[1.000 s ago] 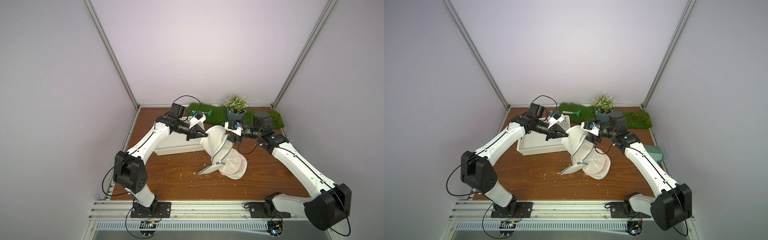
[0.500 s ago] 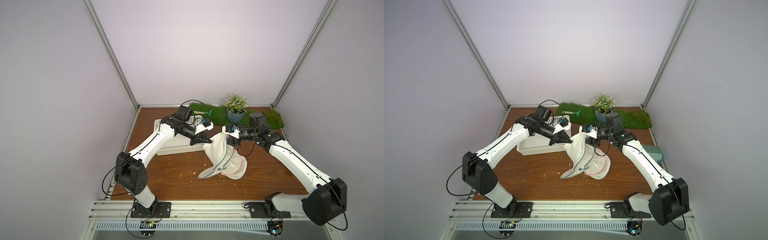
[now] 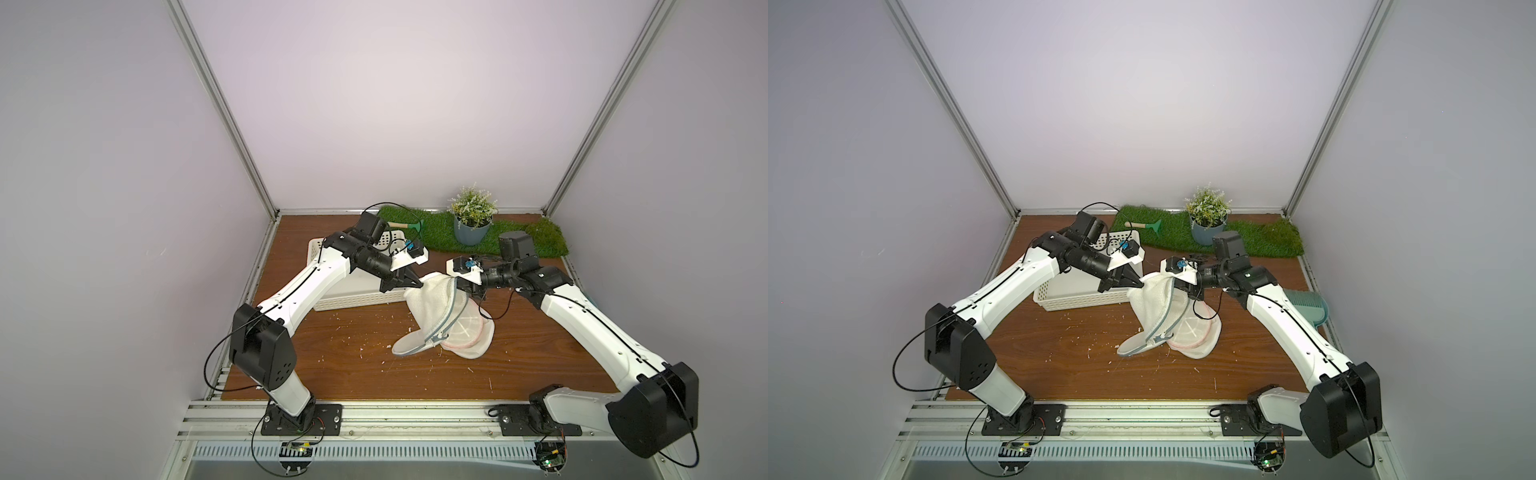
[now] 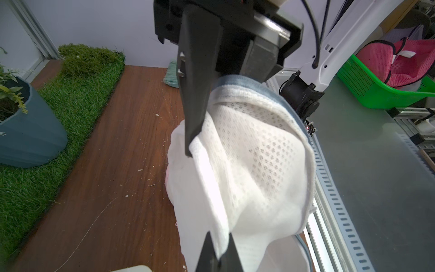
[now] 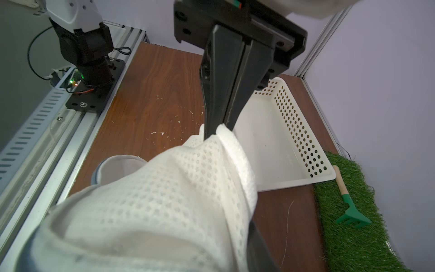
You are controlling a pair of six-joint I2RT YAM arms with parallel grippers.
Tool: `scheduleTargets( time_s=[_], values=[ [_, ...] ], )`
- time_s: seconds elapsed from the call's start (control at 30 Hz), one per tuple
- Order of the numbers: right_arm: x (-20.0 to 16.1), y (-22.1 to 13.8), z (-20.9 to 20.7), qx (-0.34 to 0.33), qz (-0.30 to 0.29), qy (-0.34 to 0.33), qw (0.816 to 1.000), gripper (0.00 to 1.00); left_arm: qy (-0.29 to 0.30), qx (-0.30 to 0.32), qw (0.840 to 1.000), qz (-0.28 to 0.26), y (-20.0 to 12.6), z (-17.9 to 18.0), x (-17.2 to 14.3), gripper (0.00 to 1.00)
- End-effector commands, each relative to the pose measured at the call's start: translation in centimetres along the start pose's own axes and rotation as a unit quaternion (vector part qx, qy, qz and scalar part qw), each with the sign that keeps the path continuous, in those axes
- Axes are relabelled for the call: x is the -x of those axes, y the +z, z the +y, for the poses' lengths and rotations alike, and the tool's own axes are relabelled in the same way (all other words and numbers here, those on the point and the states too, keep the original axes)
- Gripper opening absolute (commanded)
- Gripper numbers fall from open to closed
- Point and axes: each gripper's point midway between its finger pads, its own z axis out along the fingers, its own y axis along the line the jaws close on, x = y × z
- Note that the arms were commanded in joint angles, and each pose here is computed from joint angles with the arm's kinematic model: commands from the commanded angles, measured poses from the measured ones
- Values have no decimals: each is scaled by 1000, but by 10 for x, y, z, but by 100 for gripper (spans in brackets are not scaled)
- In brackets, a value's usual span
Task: Turn the laundry bag inside out
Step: Turn over the laundry bag.
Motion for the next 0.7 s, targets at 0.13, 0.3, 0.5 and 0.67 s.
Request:
scheduleTargets(
  time_s=[0.13, 0.3, 0.5, 0.67],
  values=[
    [20, -1, 7, 26, -34, 27, 999, 0, 59, 65, 995, 36, -18, 9, 15, 54],
    [24, -7, -8, -30, -49, 109, 992, 0, 74, 190, 976, 72, -49, 41, 31, 79],
    [39, -35, -40, -170, -121, 247, 946, 0, 88, 322, 942, -13, -101, 43, 86, 86],
    [35, -43, -50, -207, -117, 321, 916, 0, 74, 335, 935, -86, -100, 13, 89, 88]
  ],
)
